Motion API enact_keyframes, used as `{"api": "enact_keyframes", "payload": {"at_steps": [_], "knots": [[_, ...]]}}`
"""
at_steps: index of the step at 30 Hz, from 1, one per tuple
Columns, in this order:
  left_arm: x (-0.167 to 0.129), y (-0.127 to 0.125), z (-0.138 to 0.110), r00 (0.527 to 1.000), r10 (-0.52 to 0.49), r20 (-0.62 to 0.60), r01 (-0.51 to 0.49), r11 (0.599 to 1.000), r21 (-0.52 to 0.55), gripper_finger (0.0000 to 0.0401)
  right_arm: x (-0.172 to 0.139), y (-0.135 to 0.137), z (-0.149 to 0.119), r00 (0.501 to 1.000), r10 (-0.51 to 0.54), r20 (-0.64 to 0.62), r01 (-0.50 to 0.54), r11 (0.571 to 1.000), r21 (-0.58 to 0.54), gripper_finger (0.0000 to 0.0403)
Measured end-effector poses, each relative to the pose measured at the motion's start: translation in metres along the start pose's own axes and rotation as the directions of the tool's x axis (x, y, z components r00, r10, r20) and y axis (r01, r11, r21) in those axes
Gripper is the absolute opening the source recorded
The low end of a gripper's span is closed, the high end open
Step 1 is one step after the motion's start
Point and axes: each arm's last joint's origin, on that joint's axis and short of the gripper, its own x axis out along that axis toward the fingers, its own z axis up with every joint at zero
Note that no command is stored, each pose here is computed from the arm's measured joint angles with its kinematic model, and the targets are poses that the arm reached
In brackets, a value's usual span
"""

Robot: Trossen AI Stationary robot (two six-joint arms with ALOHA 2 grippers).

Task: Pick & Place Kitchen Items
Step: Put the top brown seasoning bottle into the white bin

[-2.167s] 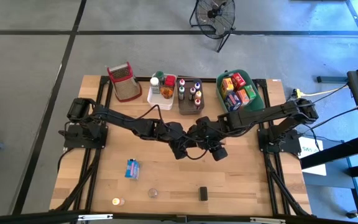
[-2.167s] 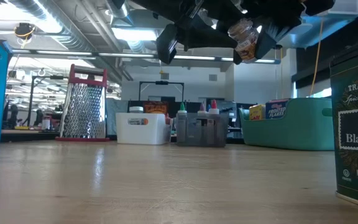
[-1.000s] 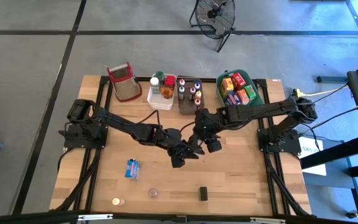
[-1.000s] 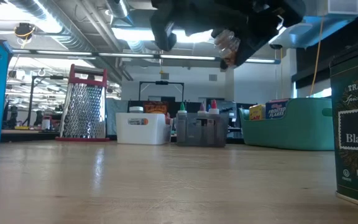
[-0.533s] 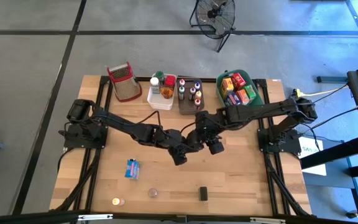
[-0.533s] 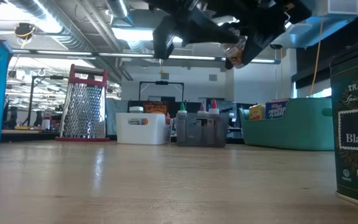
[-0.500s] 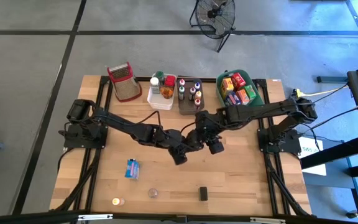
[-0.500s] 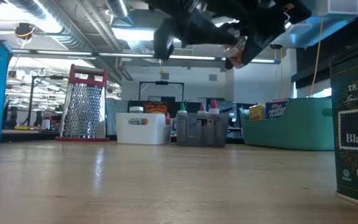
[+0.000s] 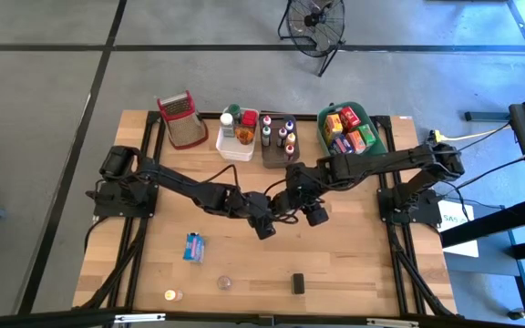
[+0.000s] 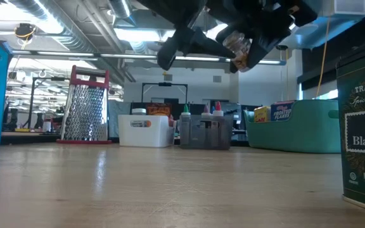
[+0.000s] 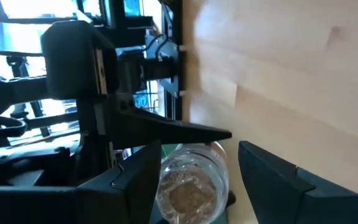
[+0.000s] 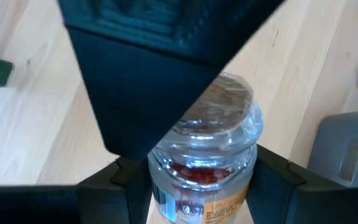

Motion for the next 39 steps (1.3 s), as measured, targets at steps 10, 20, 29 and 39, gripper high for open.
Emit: {"api": "enact_keyframes", "payload": {"at_steps": [10, 20, 29, 39], "knots": [[-0.0003, 0.0017, -0.0028, 0.994, 0.026, -0.105, -0.023, 0.999, 0.033, 0.0208, 0.0003, -0.0004, 0.0017, 1.000, -0.011, 0.015, 0.011, 1.000, -0.010, 0.0198], [-0.0005, 0.0020, -0.0047, 0.985, 0.035, -0.170, -0.030, 0.999, 0.031, 0.0208, 0.0004, -0.0011, 0.0036, 0.999, -0.019, 0.035, 0.019, 1.000, -0.010, 0.0198], [-0.0006, 0.0015, -0.0052, 0.982, 0.030, -0.188, -0.024, 0.999, 0.035, 0.0208, 0.0005, -0.0007, 0.0041, 0.999, -0.007, 0.042, 0.007, 1.000, -0.006, 0.0197], [-0.0008, 0.0019, -0.0052, 0.981, 0.032, -0.193, -0.024, 0.999, 0.046, 0.0208, 0.0004, 0.0005, 0.0048, 0.998, 0.031, 0.057, -0.031, 0.999, -0.015, 0.0197]]}}
